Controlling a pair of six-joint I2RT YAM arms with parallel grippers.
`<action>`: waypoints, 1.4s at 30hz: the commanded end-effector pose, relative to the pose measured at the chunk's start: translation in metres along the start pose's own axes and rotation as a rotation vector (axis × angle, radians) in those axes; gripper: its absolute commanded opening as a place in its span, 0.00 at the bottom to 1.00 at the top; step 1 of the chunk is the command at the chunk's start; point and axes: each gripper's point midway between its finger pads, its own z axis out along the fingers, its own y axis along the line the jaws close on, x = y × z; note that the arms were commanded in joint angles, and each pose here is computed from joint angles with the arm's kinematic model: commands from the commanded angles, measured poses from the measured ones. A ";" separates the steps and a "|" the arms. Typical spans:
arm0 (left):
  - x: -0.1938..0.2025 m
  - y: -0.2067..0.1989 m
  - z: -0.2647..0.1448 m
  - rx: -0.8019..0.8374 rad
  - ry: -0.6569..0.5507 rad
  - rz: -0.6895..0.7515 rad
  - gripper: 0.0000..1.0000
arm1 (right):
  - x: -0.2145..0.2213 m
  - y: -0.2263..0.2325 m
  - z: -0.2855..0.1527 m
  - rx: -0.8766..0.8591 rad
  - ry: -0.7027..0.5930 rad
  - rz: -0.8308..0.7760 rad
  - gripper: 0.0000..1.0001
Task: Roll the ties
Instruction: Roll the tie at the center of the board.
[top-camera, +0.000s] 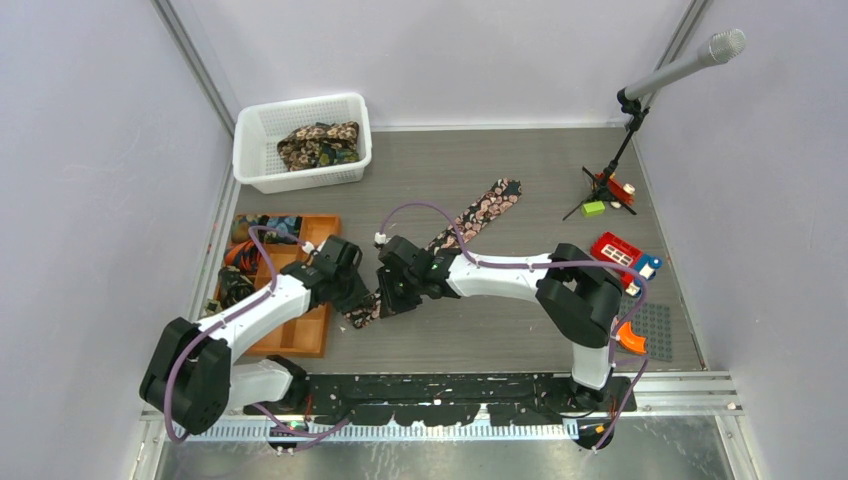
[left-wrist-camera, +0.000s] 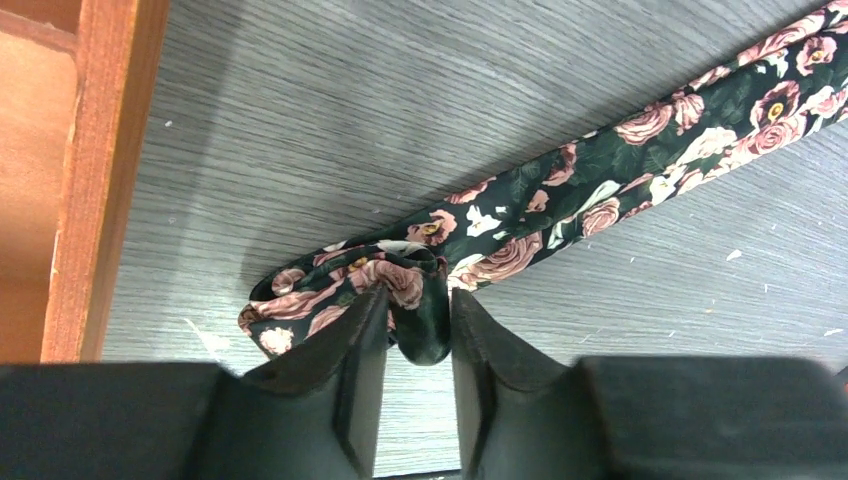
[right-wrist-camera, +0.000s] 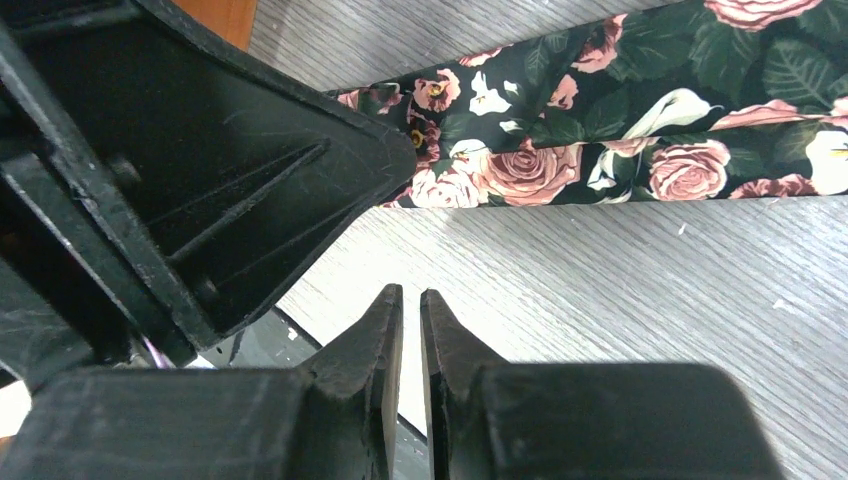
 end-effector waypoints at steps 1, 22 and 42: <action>-0.015 -0.019 -0.008 0.056 -0.053 0.008 0.35 | -0.017 0.010 -0.016 -0.025 -0.058 -0.025 0.18; -0.029 -0.021 -0.045 0.083 -0.130 0.015 0.72 | -0.041 0.033 -0.023 -0.079 -0.089 -0.038 0.35; -0.025 -0.003 -0.038 0.040 -0.142 0.044 0.59 | -0.052 0.029 -0.026 -0.088 -0.100 -0.016 0.46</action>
